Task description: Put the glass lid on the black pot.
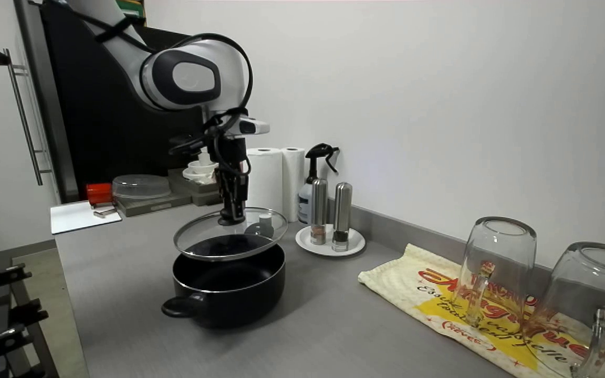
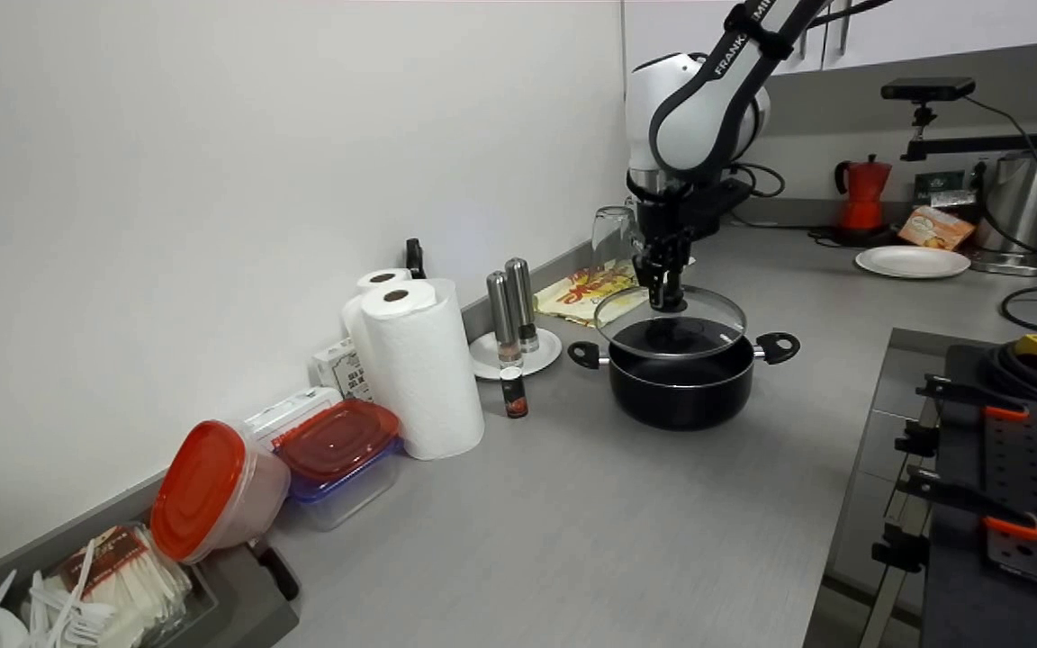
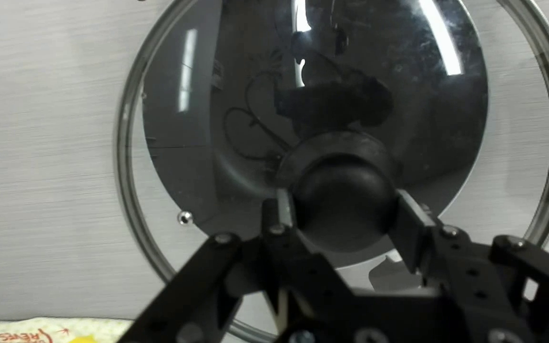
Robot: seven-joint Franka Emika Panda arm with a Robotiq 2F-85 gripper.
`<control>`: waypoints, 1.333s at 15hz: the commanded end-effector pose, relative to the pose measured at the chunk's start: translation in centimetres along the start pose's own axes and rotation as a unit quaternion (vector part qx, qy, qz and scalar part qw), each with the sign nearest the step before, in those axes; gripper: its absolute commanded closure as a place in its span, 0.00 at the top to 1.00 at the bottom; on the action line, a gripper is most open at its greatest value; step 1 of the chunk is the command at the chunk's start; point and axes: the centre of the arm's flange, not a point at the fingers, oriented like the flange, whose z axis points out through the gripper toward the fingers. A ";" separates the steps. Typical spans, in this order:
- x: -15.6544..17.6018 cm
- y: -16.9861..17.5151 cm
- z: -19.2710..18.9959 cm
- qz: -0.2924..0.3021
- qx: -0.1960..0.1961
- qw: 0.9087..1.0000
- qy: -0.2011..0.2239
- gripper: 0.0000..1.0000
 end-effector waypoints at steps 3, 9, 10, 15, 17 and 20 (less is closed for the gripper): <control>1.9 0.1 0.2 -0.020 0.003 1.000 -0.012 0.25; 1.4 0.1 3.4 -0.024 0.003 0.999 -0.039 0.25; 1.3 0.2 3.7 -0.024 0.002 0.999 -0.043 0.25; 1.7 0.4 3.4 -0.023 -0.007 0.999 -0.040 0.25; 2.1 0.5 2.8 -0.023 -0.008 0.999 -0.036 0.25; 2.5 0.5 2.8 -0.023 -0.005 0.999 -0.034 0.25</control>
